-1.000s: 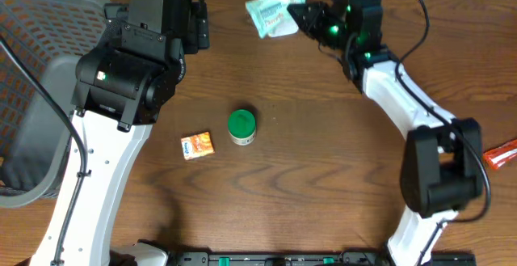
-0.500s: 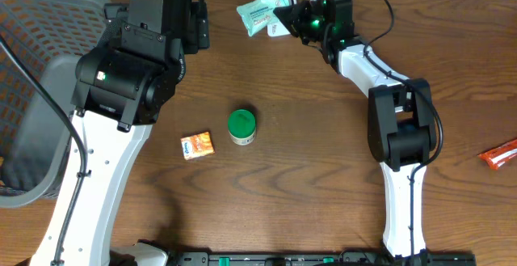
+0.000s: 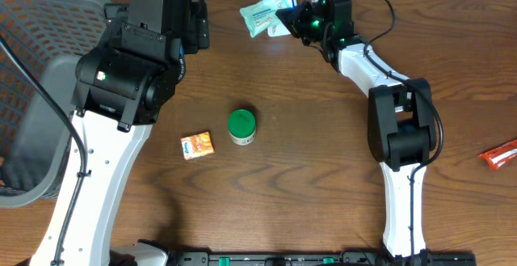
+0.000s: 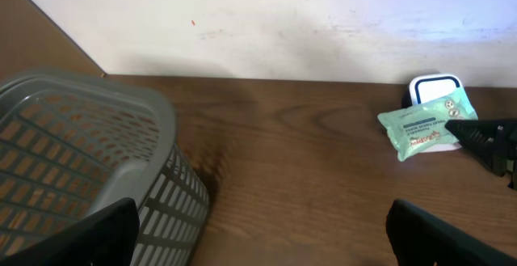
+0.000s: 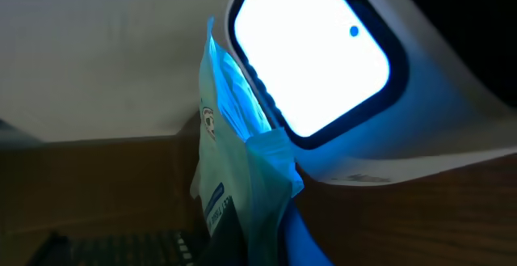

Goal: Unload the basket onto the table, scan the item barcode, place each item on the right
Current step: 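Hold the tissue pack in front of the white scanner, then carry the tissue pack to the right table edge and release it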

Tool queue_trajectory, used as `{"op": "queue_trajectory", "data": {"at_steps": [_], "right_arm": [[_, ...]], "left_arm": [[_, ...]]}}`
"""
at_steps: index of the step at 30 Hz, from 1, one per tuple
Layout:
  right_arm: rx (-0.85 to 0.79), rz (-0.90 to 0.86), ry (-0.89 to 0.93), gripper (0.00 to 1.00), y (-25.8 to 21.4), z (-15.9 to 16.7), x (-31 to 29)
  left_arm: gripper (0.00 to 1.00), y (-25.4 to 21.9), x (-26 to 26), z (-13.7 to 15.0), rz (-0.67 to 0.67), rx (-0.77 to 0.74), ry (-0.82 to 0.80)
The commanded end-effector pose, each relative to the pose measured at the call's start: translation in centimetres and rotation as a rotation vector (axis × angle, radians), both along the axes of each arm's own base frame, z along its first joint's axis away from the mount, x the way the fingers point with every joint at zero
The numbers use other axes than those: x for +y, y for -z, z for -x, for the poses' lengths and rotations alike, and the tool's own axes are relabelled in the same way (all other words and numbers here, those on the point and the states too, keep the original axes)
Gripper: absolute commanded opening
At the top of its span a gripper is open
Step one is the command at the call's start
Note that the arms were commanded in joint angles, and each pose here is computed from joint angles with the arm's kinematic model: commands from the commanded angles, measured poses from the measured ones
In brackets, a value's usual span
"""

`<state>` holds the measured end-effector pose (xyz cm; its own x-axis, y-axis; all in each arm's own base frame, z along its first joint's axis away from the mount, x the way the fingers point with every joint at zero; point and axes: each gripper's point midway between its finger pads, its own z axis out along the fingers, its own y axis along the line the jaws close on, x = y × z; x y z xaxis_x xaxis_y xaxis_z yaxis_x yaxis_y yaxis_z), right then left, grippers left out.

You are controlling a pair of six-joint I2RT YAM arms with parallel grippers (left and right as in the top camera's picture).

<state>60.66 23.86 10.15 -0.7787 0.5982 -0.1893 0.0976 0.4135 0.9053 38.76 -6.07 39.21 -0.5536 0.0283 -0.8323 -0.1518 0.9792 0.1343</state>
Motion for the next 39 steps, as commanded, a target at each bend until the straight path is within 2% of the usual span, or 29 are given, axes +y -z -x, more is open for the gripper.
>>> {"op": "queue_trajectory", "data": {"at_steps": [1, 5, 9, 13, 17, 20, 26, 28, 32, 39], "right_arm": [[-0.055, -0.005, 0.021, 0.01, -2.5, -0.8, -0.3], [-0.041, -0.032, 0.001, 0.01, -2.7, -0.6, -0.2], [-0.084, -0.078, -0.092, 0.01, -4.9, 0.3, 0.4], [-0.188, 0.009, -0.105, 0.01, -8.8, 0.8, -0.9], [-0.150, 0.295, 0.077, 0.01, -11.7, 2.3, -6.4], [-0.086, 0.584, 0.290, 0.01, -14.2, 5.1, -12.8], [0.132, 1.195, 0.814, 0.01, -19.8, 15.6, -27.9], [0.204, 1.343, 0.909, 0.01, -20.6, 18.2, -31.0], [0.373, 1.498, 0.930, 0.01, -19.1, 21.1, -35.3], [0.663, 1.557, 0.975, 0.01, -12.8, 24.5, -43.5]], "left_arm": [[0.98, -0.4, 0.3, 0.0, 0.004, -0.010, -0.012], [0.98, -0.4, 0.3, 0.0, 0.004, -0.010, -0.012], [0.98, -0.4, 0.3, 0.0, 0.004, -0.010, -0.012], [0.98, -0.4, 0.3, 0.0, 0.004, -0.010, -0.012], [0.98, -0.4, 0.3, 0.0, 0.004, -0.010, -0.012], [0.98, -0.4, 0.3, 0.0, 0.004, -0.010, -0.012], [0.98, -0.4, 0.3, 0.0, 0.004, -0.010, -0.012], [0.98, -0.4, 0.3, 0.0, 0.004, -0.010, -0.012], [0.98, -0.4, 0.3, 0.0, 0.004, -0.010, -0.012], [0.98, -0.4, 0.3, 0.0, 0.004, -0.010, -0.012]]}}
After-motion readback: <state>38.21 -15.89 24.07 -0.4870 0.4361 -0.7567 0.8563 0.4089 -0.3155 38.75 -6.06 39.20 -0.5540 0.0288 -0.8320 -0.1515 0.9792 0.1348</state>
